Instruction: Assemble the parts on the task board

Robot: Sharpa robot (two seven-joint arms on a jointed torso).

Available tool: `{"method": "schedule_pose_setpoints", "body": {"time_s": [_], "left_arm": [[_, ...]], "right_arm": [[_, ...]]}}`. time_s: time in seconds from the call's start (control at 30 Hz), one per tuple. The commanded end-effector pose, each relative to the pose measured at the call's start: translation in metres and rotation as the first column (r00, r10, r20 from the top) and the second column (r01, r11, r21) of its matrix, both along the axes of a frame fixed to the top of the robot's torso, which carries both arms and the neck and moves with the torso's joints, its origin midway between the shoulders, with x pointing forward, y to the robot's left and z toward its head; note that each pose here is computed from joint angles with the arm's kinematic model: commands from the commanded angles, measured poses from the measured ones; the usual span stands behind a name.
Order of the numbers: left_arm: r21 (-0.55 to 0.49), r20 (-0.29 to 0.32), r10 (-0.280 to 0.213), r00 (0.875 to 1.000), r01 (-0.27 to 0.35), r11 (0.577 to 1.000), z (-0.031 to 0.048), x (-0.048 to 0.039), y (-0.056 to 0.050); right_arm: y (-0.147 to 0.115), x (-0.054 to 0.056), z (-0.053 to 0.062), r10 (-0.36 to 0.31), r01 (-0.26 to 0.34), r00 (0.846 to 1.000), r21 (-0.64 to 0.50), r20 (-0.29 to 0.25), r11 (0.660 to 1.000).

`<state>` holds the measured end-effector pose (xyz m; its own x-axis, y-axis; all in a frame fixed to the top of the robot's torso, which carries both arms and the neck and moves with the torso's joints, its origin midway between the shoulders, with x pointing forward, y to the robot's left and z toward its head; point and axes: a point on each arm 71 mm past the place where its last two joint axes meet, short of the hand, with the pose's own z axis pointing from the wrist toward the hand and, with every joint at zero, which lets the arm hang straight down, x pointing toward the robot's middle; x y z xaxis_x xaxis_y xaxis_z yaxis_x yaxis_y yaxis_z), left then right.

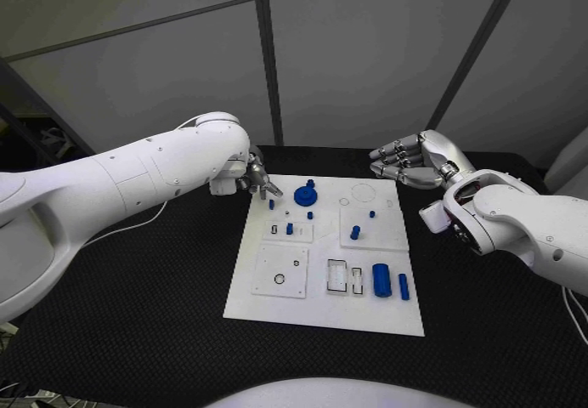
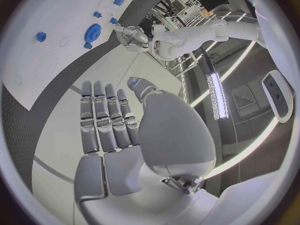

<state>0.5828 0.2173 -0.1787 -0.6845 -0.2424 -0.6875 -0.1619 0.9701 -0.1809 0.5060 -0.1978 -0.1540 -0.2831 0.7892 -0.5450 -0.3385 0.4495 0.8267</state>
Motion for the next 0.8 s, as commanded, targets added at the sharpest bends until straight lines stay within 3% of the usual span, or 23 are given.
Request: {"method": "schedule_pose_setpoints", "body": {"time_s": [0.03, 0.8], "left_arm": [[0.009, -0.019, -0.028, 0.999, 0.029, 1.000, -0.0015, -0.0010, -0.0017], [0.003, -0.037, -0.047, 0.998, 0.047, 0.999, -0.0077, -0.0032, -0.0049]], "right_arm": [[0.0011, 0.0001, 0.0013, 0.008, -0.009, 1.000, 0.003, 0.002, 1.000], [0.0018, 0.0004, 0.0011, 0.009, -0.009, 1.000, 0.003, 0.001, 1.000]]}}
